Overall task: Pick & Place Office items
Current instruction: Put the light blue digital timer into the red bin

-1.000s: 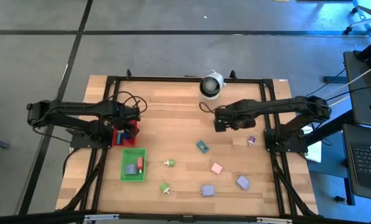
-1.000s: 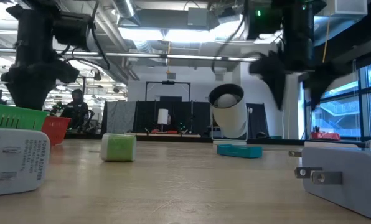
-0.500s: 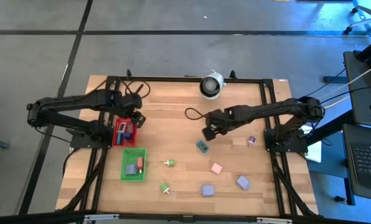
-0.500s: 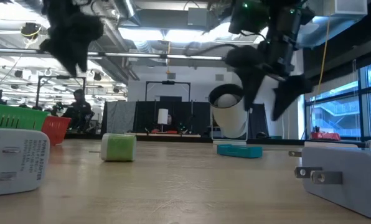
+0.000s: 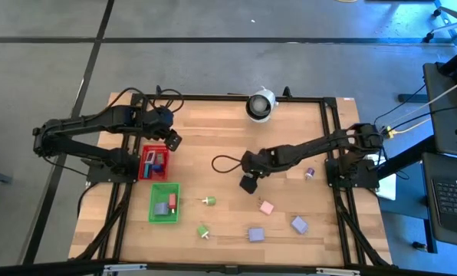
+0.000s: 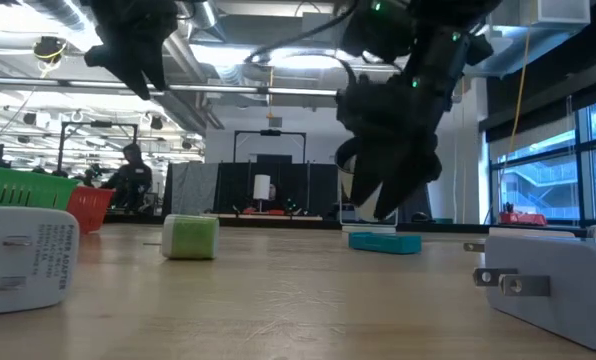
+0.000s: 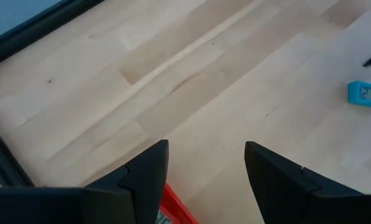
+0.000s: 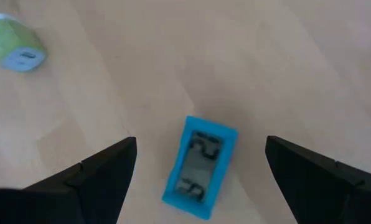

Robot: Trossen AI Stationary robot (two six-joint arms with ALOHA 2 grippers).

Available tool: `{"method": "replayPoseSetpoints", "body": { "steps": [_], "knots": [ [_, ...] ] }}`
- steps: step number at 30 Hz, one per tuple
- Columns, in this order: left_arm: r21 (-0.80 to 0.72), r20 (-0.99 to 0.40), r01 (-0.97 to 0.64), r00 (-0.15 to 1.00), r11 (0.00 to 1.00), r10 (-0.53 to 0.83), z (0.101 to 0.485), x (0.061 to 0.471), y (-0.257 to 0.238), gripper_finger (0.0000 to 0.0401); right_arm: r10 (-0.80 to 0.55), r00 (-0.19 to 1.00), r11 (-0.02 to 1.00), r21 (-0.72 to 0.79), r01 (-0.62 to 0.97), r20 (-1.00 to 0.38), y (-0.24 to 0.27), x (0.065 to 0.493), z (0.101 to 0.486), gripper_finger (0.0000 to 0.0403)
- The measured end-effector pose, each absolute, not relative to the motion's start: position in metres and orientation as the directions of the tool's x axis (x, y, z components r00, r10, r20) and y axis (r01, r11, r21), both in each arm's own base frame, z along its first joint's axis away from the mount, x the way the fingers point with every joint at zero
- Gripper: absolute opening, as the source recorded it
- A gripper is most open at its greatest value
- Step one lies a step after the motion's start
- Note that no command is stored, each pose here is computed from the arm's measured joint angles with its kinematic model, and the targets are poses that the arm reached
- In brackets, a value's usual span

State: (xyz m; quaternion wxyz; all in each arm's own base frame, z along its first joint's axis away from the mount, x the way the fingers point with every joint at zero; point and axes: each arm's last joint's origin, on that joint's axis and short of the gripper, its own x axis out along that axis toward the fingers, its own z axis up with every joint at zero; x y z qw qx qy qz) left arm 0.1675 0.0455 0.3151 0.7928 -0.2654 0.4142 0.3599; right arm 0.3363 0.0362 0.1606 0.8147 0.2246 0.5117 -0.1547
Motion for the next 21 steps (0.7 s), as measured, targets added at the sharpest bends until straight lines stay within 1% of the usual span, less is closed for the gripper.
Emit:
{"method": "replayPoseSetpoints", "body": {
  "steps": [3,12,16,19,21],
  "knots": [
    [-0.124,-0.848,-0.790,0.399,0.600,0.350,0.315,0.167,0.045,0.0207,-0.093,0.402,0.853,0.135,0.503,-0.911,0.035,0.337,0.153,0.0359],
    [-0.127,-0.848,-0.789,0.401,0.601,0.348,0.315,0.167,0.045,0.0205,-0.095,0.369,0.850,0.118,0.513,-0.925,0.040,0.341,0.132,0.0359],
    [-0.126,-0.848,-0.788,0.401,0.602,0.348,0.315,0.168,0.045,0.0203,-0.147,0.359,0.857,0.062,0.511,-0.921,0.043,0.342,0.126,0.0358],
    [-0.115,-0.847,-0.778,0.401,0.618,0.348,0.315,0.168,0.045,0.0203,-0.175,0.353,0.875,0.019,0.483,-0.919,0.046,0.342,0.122,0.0351],
    [-0.108,-0.847,-0.772,0.401,0.627,0.348,0.315,0.168,0.045,0.0203,-0.184,0.352,0.879,0.006,0.477,-0.918,0.047,0.342,0.121,0.0337]
  ]
}}
